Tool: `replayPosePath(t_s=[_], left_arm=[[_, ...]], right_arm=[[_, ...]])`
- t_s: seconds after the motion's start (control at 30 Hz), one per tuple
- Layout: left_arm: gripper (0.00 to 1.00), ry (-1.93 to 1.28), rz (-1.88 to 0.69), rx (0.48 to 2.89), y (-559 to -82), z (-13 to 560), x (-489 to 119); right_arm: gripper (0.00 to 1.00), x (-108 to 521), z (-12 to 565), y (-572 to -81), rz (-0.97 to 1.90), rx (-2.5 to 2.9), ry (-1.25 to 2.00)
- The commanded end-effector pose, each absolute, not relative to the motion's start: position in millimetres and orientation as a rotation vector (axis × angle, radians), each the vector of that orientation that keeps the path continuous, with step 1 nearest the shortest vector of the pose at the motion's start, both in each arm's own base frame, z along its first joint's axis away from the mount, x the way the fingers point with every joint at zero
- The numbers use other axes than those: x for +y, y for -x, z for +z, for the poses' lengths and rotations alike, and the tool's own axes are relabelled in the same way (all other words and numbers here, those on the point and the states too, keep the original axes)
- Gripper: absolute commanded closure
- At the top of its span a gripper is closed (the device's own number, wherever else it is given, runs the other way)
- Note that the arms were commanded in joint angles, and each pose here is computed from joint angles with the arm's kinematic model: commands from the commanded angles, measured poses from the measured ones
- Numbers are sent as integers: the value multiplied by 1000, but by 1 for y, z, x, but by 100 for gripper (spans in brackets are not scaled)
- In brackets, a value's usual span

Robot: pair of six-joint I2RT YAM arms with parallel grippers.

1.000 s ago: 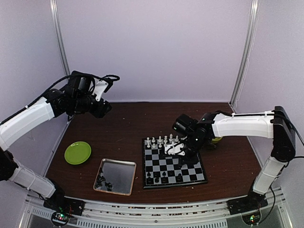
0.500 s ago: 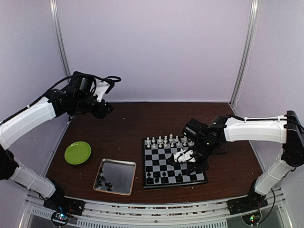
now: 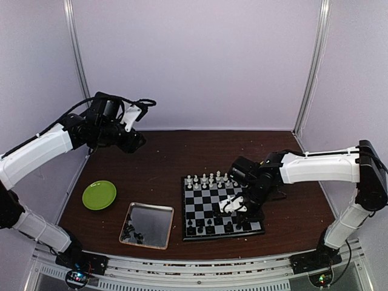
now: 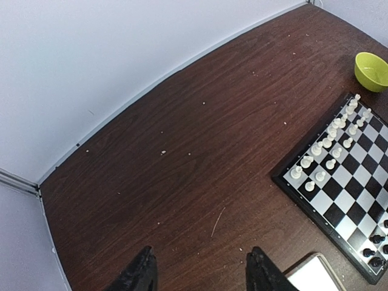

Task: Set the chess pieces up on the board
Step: Place the bishop on c8.

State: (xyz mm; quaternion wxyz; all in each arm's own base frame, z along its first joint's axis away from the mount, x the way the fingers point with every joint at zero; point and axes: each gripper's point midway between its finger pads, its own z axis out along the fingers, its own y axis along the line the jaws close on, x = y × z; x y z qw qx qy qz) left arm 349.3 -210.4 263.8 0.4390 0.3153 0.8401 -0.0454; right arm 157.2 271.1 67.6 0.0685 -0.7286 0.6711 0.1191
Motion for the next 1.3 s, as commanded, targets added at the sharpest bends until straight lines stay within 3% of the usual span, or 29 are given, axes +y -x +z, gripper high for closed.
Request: replayPosePath(t_s=[0.0,0.37,1.1,1.27], left_arm=[[49,-801,-132,2060,-353,270,-217],[49,-809,-141,2068,-352,268,-219],[49,-823,-155,2080,-352,263,-222],[49,-821,-153,2087,-352,261,-221]], right_arm=[[94,272,62,-161,329,2016,2192],[88,272,57,-161,315,2014,2198],[88,269,52,-146,383,2015,2282],[84,271,53,-153,341,2011,2247]])
